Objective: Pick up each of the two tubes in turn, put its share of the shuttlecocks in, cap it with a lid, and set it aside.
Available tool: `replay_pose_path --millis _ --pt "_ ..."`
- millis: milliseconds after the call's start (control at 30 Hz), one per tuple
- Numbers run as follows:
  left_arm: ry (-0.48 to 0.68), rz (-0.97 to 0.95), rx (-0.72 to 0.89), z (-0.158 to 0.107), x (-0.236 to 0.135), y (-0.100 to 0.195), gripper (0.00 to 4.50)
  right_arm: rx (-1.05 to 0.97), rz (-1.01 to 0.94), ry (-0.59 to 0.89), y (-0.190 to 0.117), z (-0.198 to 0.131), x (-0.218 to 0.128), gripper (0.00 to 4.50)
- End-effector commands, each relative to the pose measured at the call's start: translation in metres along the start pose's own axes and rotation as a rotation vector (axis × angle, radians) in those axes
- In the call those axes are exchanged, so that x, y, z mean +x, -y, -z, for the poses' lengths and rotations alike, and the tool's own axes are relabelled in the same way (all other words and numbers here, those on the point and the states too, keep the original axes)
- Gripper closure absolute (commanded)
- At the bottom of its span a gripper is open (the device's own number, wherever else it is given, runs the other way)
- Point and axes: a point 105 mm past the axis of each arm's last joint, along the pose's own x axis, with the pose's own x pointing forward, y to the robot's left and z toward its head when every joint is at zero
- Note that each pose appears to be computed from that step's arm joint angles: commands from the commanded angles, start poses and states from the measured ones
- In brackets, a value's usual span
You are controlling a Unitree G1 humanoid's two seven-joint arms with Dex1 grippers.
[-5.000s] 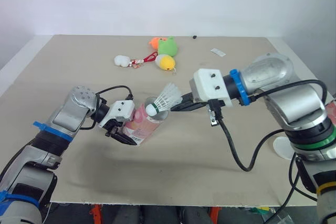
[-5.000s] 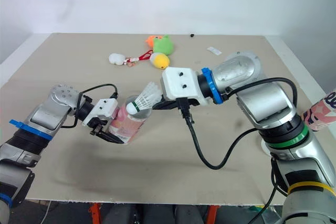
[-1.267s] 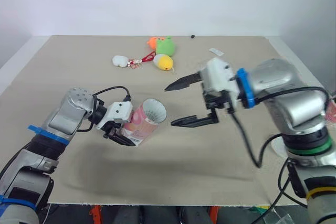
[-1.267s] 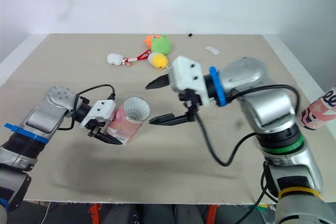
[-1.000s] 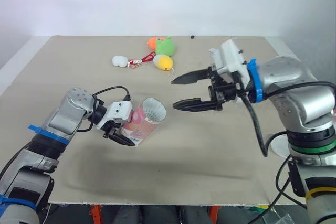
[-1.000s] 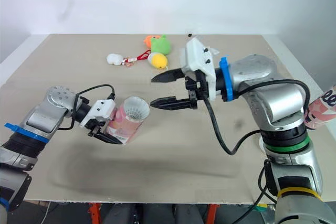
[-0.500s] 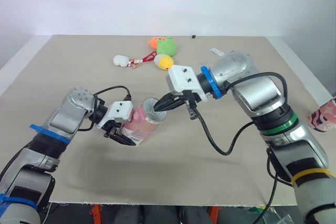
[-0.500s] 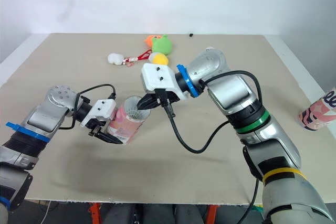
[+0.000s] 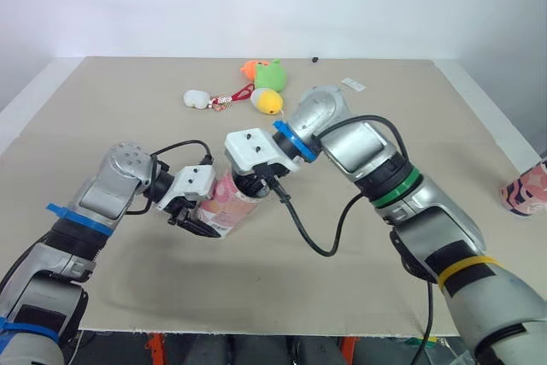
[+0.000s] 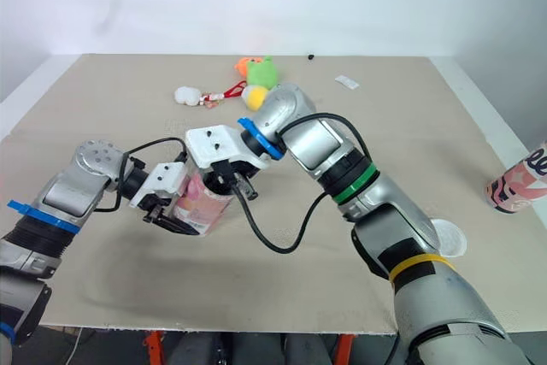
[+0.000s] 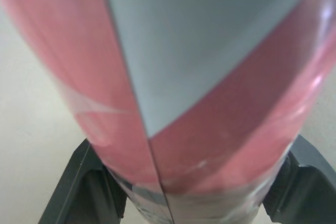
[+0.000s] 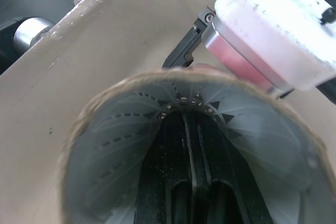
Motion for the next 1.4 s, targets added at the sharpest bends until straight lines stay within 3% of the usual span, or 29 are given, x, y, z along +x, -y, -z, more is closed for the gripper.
replay_pose_path --millis 33,267,467,767,967,1400 --pt "-0.003 -0.021 0.000 -0.001 0.003 -0.001 1.82 -0.044 -0.021 0.064 -0.001 -0.020 0.002 4.39" --pt "0.053 -0.027 0.011 -0.008 0.007 -0.003 1.82 0.050 0.100 0.237 0.004 -0.042 -0.070 4.39" --pt "0.127 -0.029 0.047 -0.019 0.014 -0.007 1.82 0.102 0.183 0.206 -0.017 -0.027 -0.116 4.39" --pt "0.158 -0.011 0.074 -0.026 0.021 -0.012 1.82 0.137 0.249 0.156 -0.027 -0.018 -0.126 4.39" --pt "0.129 0.024 0.054 -0.020 0.023 -0.009 1.82 0.134 0.174 0.106 -0.039 -0.012 -0.098 4.39" --pt "0.088 0.041 0.021 -0.016 0.019 -0.006 1.82 0.010 -0.031 -0.109 -0.020 0.009 -0.013 4.39"
